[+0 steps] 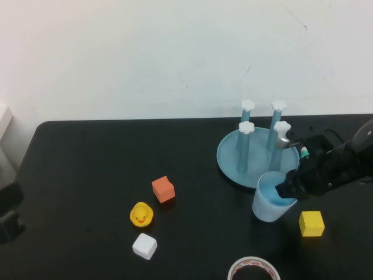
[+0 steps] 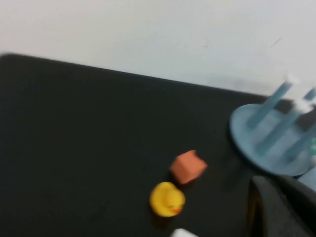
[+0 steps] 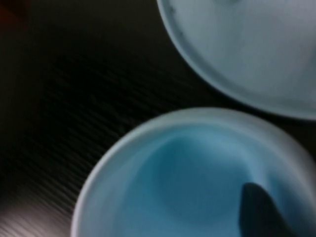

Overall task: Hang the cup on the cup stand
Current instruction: Pick up the cup from the table

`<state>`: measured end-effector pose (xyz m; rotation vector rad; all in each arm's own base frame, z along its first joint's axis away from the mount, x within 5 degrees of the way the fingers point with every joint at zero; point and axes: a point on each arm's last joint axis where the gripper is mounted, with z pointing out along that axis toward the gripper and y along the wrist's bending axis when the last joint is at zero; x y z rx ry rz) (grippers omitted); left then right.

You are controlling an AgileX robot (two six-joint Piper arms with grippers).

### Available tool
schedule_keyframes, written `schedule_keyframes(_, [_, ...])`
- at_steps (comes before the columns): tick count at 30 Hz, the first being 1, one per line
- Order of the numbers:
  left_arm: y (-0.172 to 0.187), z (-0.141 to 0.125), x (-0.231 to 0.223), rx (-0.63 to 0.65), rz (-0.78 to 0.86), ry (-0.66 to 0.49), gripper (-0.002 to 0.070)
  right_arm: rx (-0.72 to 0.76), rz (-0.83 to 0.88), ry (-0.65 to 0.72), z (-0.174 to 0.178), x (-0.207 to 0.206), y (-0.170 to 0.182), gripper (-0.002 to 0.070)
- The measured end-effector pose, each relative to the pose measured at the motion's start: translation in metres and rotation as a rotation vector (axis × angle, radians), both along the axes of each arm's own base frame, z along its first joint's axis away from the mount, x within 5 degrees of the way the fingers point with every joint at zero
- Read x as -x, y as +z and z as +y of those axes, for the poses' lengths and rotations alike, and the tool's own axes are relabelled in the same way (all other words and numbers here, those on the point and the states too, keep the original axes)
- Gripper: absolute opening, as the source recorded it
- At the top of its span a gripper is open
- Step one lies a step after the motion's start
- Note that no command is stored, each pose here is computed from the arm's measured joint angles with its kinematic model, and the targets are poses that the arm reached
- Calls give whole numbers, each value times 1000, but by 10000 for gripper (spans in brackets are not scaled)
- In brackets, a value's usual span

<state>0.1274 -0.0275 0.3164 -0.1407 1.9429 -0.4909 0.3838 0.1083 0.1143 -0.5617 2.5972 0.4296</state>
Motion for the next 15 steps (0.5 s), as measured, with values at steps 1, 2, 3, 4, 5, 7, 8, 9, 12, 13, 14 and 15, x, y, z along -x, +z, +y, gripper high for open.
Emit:
schedule_keyframes(1, [0, -1, -2, 21, 3, -5, 24, -12, 0, -12, 1, -1, 1, 107])
schedule_keyframes(2, [0, -3, -3, 49, 2, -13, 50, -24, 4, -19, 1, -1, 2, 70])
schedule_keyframes(3, [1, -5, -4, 77, -2, -25, 88, -38, 10, -27, 2, -1, 2, 48])
schedule_keyframes(4, [2, -6, -5, 97, -8, -38, 137, -55, 18, -33, 3, -1, 4, 35])
schedule_keyframes(5, [4, -8, -6, 121, -23, -55, 196, -71, 23, -33, 4, 0, 7, 31])
schedule_keyframes(7, [9, -12, -7, 195, -60, -85, 323, -108, 30, -26, 7, 3, 18, 29])
schedule_keyframes(8, [12, -14, -7, 239, -82, -98, 400, -129, 25, -16, 8, 5, 28, 29])
schedule_keyframes(9, [16, -16, -7, 296, -104, -105, 472, -150, 19, -3, 10, 7, 37, 29])
schedule_keyframes(12, [26, -18, -7, 498, -133, -113, 612, -237, -49, 55, 15, 17, 79, 29])
schedule_keyframes(13, [29, -19, -7, 548, -134, -118, 633, -277, -88, 85, 18, 22, 96, 29])
schedule_keyframes(14, [30, -20, -6, 579, -132, -120, 644, -322, -135, 117, 21, 27, 116, 29])
schedule_keyframes(15, [31, -20, -6, 618, -123, -123, 651, -359, -185, 152, 25, 34, 134, 29])
